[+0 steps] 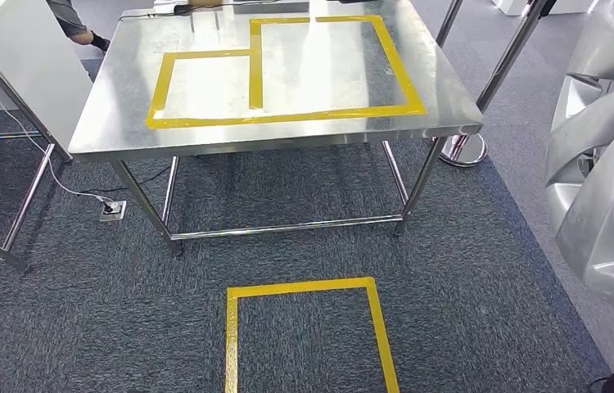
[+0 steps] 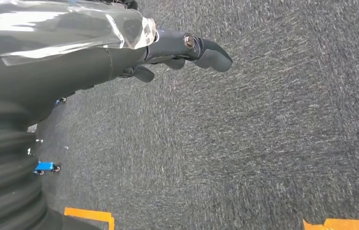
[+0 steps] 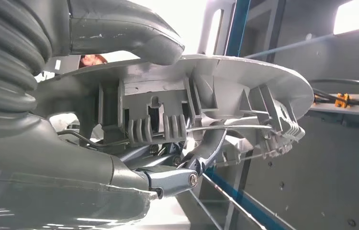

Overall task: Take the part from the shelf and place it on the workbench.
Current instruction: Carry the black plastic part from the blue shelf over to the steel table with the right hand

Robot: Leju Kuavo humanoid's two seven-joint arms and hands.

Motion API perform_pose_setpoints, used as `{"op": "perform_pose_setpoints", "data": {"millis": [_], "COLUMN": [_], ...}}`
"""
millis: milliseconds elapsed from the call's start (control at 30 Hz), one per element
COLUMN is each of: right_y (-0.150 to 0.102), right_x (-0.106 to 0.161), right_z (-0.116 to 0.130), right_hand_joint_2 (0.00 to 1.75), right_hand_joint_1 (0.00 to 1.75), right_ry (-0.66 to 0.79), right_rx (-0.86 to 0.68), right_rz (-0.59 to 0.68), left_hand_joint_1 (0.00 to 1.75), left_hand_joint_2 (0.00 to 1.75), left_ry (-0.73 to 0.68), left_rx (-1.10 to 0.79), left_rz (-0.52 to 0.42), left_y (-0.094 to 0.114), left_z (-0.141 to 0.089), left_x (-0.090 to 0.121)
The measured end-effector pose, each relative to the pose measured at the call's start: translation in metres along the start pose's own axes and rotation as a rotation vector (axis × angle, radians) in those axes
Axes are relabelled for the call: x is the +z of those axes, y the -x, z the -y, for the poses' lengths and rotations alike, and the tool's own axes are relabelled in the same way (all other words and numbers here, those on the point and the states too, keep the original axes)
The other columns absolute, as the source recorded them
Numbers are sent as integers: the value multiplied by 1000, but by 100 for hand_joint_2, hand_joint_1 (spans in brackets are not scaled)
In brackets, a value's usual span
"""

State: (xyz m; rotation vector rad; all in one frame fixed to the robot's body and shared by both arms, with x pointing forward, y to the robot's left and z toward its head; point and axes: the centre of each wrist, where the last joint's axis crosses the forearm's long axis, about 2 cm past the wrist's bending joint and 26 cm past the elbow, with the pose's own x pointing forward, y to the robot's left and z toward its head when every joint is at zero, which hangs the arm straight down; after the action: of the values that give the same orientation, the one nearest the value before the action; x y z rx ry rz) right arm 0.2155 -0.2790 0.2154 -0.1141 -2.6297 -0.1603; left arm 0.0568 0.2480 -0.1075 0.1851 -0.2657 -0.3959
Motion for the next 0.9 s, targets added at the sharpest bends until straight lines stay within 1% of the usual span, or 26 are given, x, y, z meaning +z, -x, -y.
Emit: {"op": "perform_pose_setpoints", "data": {"millis": [900], "right_y": [4], "right_x": [1], "right_z": [-1], "right_hand_joint_2": [175], "right_hand_joint_1": [175], "right_ry": [-5], "right_rx": [-5], "right_rz": [-10], "left_hand_joint_1": [0], "left_hand_joint_2": [175], "left_ry": [7], "left_rx": [11], "left_rz": [-6], "left_y": [1], "left_z": [4], "left_x": [1]}}
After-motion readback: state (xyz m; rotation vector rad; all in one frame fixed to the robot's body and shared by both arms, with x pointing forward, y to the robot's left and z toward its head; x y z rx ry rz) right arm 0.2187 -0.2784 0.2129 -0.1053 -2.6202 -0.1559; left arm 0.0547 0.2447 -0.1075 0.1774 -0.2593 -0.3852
